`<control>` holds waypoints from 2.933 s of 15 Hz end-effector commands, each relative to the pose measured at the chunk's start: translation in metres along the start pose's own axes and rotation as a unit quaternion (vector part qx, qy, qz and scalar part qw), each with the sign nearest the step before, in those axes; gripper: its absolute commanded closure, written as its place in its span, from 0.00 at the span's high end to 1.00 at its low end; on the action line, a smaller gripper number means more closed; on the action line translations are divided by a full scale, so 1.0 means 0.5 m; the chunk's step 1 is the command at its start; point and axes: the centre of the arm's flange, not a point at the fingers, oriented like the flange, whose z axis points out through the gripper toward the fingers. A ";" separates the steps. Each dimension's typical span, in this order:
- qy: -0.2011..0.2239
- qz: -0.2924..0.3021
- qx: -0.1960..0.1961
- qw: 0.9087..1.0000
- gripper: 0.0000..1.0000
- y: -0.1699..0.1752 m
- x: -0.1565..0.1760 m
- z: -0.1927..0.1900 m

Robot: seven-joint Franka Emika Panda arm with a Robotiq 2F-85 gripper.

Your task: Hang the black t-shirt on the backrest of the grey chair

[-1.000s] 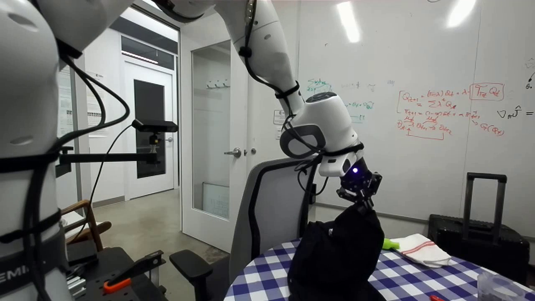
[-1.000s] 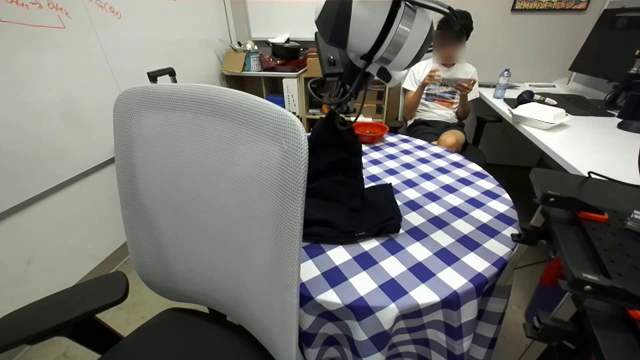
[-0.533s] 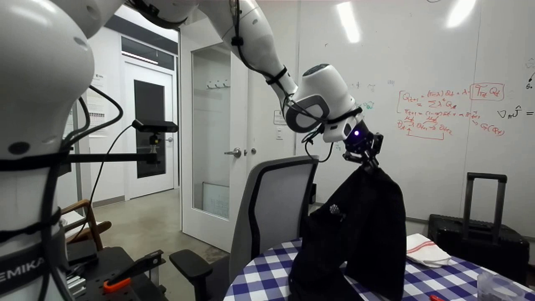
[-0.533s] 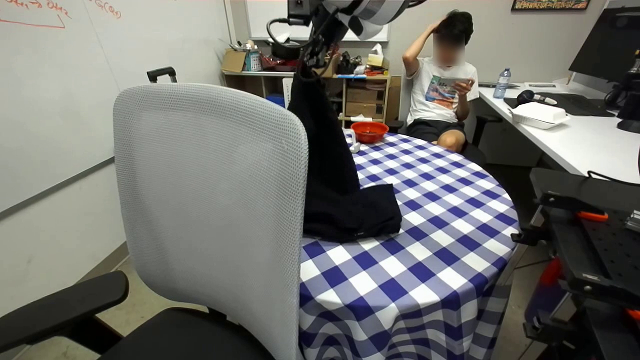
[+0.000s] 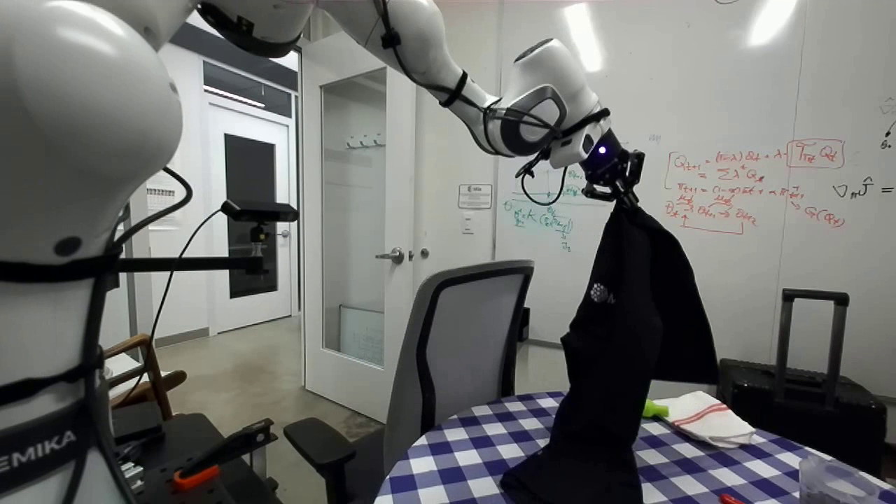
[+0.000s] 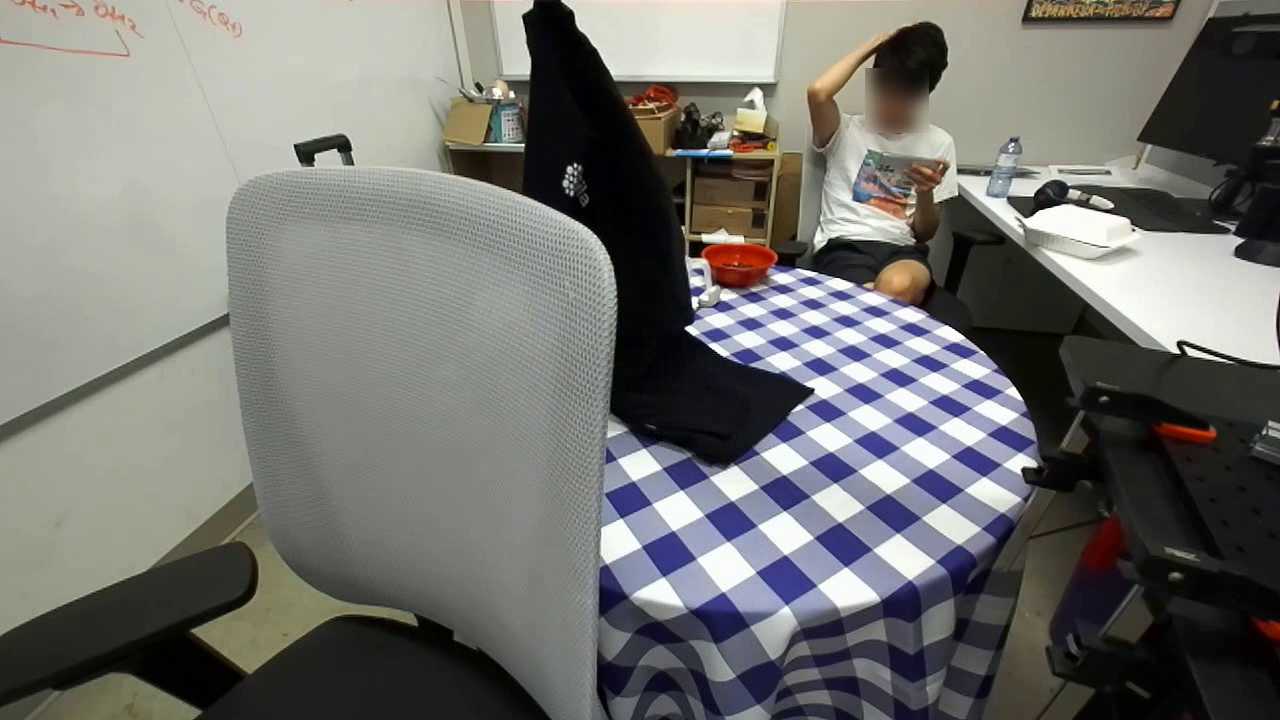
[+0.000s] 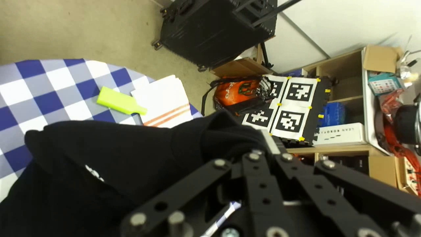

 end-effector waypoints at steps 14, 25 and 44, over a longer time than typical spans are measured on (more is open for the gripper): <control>-0.059 -0.111 0.070 0.990 0.01 0.072 -0.456 -0.304; 0.019 -0.332 -0.042 0.942 0.01 0.519 -0.589 -0.250; 0.091 -0.496 -0.194 0.842 1.00 0.814 -0.490 -0.122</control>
